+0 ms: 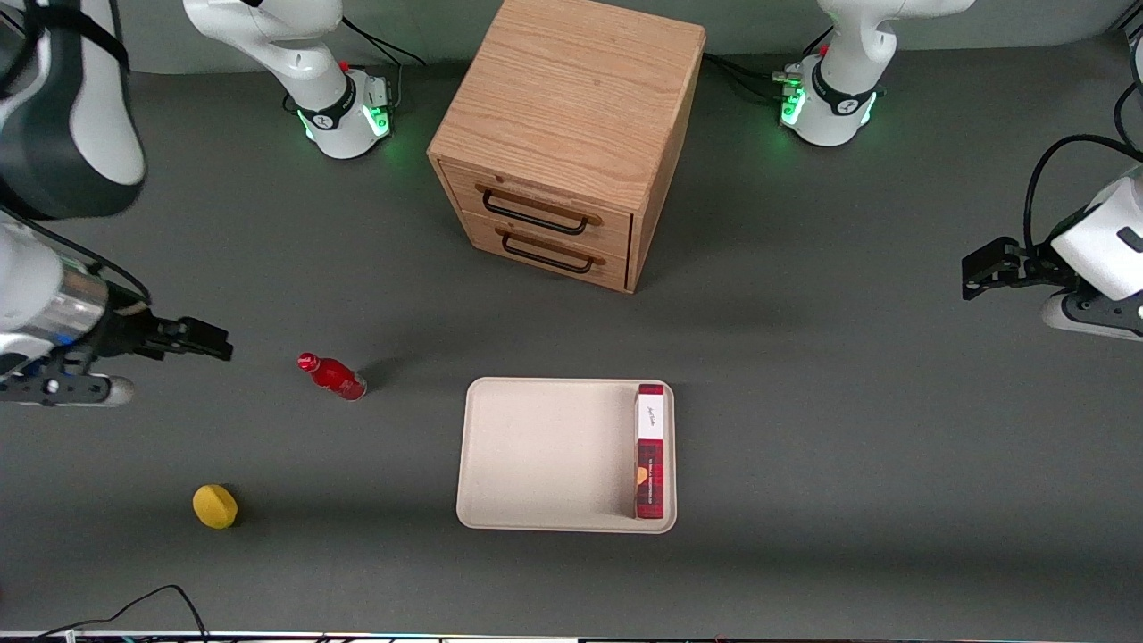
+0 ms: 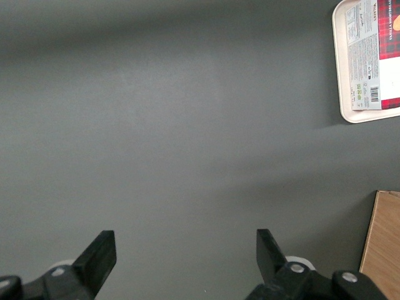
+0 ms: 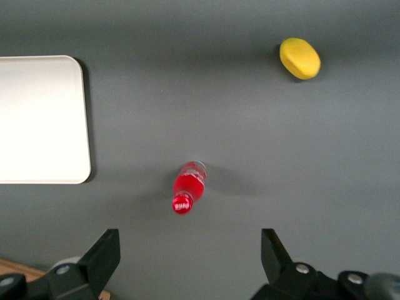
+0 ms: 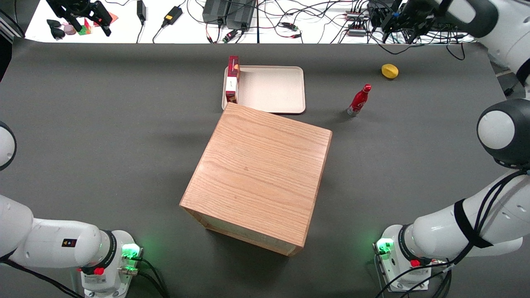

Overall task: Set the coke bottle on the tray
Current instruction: 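Reach the open right gripper down to the red Coca-Cola bottle cap, then close the right gripper on the bottle cap and lift it slightly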

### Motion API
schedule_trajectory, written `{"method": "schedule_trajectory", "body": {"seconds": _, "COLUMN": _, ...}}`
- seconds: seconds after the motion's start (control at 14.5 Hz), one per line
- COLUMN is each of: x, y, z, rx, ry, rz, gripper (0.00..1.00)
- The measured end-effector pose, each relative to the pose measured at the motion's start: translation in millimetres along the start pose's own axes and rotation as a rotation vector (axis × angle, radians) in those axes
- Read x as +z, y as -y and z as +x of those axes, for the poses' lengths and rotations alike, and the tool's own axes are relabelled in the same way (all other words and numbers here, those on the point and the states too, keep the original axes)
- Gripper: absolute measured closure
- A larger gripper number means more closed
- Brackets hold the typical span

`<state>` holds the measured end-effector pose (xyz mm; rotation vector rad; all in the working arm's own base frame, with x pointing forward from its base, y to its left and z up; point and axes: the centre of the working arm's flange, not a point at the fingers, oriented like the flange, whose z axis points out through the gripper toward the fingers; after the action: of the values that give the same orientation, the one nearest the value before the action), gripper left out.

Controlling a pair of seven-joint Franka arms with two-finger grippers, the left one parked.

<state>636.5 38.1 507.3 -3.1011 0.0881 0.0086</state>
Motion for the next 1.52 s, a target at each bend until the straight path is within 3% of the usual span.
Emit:
{"method": "schedule_trajectory", "body": {"seconds": 0.48, "x": 126, "y": 25, "z": -31, "rx": -0.066, "ry": -0.08, "rz": -0.009, "gripper": 0.0}}
{"method": "schedule_trajectory", "body": {"seconds": 0.69, "x": 164, "y": 22, "z": -59, "rx": -0.105, "ry": -0.106, "rz": -0.043, "gripper": 0.01}}
{"method": "schedule_trajectory", "body": {"seconds": 1.38, "x": 179, "y": 19, "z": -72, "rx": -0.116, "ry": -0.13, "rz": -0.047, "gripper": 0.13}}
{"method": "schedule_trajectory", "body": {"seconds": 1.45, "x": 179, "y": 19, "z": -72, "rx": -0.116, "ry": -0.13, "rz": -0.047, "gripper": 0.22}}
{"method": "schedule_trajectory", "body": {"seconds": 1.52, "x": 179, "y": 20, "z": -72, "rx": -0.117, "ry": -0.13, "rz": -0.047, "gripper": 0.22}}
